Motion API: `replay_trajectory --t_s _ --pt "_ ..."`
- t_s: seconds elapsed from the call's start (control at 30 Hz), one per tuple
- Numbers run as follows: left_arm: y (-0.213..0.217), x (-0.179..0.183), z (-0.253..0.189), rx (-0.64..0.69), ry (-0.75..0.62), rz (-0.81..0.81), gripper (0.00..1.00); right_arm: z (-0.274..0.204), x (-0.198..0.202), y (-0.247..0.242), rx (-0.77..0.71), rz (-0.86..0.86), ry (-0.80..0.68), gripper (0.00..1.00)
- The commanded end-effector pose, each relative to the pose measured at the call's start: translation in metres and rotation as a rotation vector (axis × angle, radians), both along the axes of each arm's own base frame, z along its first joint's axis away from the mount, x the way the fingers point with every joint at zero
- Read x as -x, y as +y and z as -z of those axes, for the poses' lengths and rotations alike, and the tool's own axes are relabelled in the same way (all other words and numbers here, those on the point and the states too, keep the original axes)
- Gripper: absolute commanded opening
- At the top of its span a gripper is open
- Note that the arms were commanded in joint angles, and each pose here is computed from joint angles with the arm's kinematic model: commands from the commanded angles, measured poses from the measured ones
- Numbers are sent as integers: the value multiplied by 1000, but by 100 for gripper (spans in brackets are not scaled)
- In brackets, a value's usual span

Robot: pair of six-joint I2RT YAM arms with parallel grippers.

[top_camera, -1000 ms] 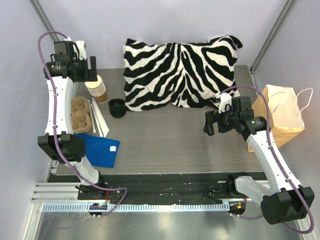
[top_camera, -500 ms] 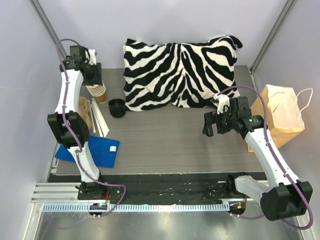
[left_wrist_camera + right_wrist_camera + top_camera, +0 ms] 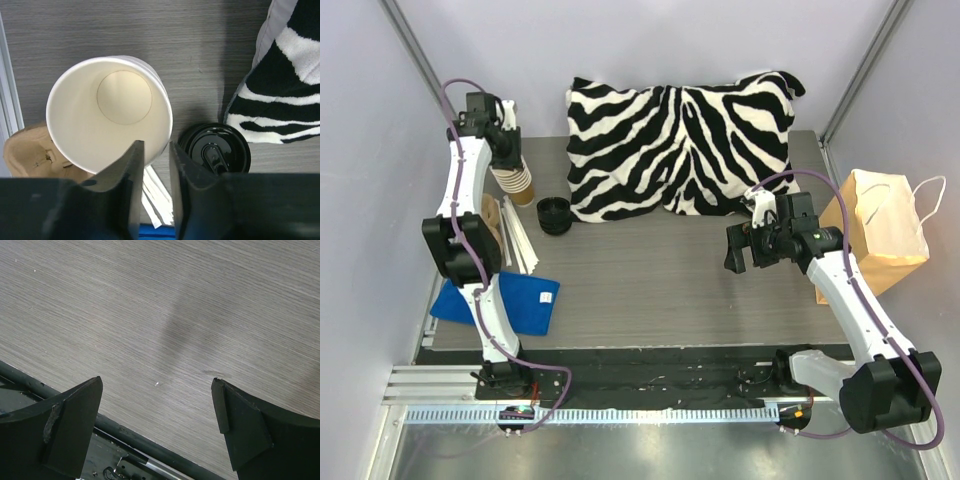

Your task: Pack the takeout coffee

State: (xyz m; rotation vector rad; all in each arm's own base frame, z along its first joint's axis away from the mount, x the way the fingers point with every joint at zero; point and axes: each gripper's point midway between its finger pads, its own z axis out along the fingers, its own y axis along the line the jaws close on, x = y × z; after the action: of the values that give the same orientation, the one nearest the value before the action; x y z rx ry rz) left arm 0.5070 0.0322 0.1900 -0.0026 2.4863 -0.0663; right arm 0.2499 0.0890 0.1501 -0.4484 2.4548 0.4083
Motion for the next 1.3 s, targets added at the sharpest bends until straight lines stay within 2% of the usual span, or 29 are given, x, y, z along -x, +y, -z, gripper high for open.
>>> replay_trajectory --t_s 0.0,0.23,0.43,0.8,1.03,1.27 --pt "6 -16 -21 -26 -86 1 26 -6 -8 1 0 -7 -40 100" --pt "8 -16 -16 -37 -75 12 18 -7 -10 1 -1 -2 -44 100" --pt "8 -17 -26 -42 -99 16 0 -9 -11 1 0 1 -52 100" --pt "6 -17 -50 -54 -146 49 0 -10 -9 0 3 5 -62 100" --pt "12 -17 -58 -130 -151 58 0 -11 -11 0 1 4 -64 100" --pt "15 -14 -89 -190 -210 89 0 -13 -11 1 -5 -2 -67 100"
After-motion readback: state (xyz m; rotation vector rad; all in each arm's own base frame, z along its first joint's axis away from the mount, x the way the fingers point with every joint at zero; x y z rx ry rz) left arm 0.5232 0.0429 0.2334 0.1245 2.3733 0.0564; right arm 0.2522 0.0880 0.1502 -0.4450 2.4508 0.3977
